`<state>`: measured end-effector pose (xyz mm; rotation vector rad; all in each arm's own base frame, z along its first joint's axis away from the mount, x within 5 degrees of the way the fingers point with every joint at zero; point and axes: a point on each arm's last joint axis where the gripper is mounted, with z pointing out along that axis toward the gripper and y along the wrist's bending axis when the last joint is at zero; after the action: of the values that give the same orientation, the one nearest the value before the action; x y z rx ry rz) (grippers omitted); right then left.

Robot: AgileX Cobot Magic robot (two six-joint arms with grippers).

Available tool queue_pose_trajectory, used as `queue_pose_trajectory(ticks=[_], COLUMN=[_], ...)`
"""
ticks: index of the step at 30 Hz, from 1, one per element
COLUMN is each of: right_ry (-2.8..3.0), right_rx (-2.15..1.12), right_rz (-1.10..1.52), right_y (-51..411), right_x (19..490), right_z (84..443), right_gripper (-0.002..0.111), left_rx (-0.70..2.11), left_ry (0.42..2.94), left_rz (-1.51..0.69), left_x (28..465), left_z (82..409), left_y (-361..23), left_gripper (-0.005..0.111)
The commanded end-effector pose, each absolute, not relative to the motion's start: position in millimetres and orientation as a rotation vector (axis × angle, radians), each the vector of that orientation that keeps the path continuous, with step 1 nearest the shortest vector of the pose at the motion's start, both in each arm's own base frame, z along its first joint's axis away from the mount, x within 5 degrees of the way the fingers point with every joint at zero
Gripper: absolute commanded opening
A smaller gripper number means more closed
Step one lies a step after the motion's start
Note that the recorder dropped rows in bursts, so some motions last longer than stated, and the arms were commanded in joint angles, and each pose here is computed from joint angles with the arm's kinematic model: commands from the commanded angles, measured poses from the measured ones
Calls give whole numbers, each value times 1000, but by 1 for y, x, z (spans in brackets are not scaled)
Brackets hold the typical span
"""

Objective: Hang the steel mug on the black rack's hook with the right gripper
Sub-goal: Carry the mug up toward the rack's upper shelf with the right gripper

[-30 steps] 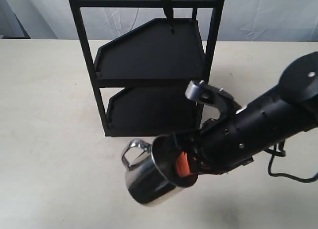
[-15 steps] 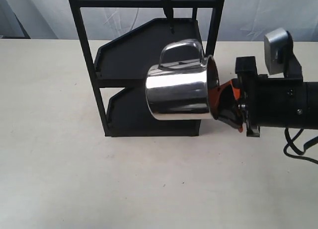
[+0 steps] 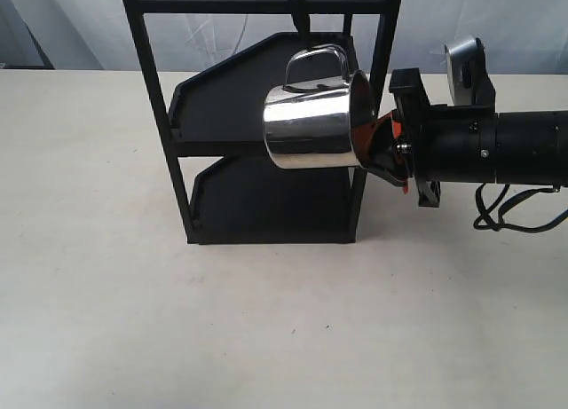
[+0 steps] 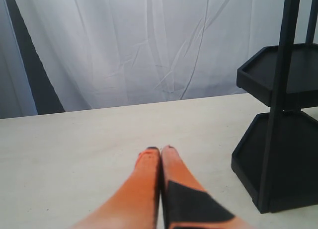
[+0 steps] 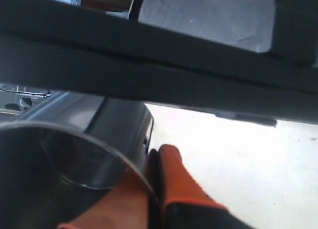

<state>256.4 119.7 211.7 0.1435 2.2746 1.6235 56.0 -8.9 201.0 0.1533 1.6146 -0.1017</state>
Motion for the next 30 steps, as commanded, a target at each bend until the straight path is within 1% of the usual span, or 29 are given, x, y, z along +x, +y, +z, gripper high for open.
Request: queue_pose_trajectory(ticks=[1, 10, 18, 30], right_ry=[2305, 2328, 2352, 2345], right_rx=[175, 211, 257, 242], right_rz=[1605, 1581, 1477, 1503], right_y=[118, 117, 113, 114], right_x=[261, 264, 268, 267], right_z=[201, 195, 190, 192], right_gripper=[-1, -1, -1, -1], left_rx=[156, 156, 156, 156], left_ry=[1605, 1605, 1605, 1605], left_rz=[-106, -106, -106, -106], left_x=[56, 56, 56, 56], left_z=[202, 202, 202, 202], left_y=[-9, -9, -9, -9], left_gripper=[2, 2, 2, 2])
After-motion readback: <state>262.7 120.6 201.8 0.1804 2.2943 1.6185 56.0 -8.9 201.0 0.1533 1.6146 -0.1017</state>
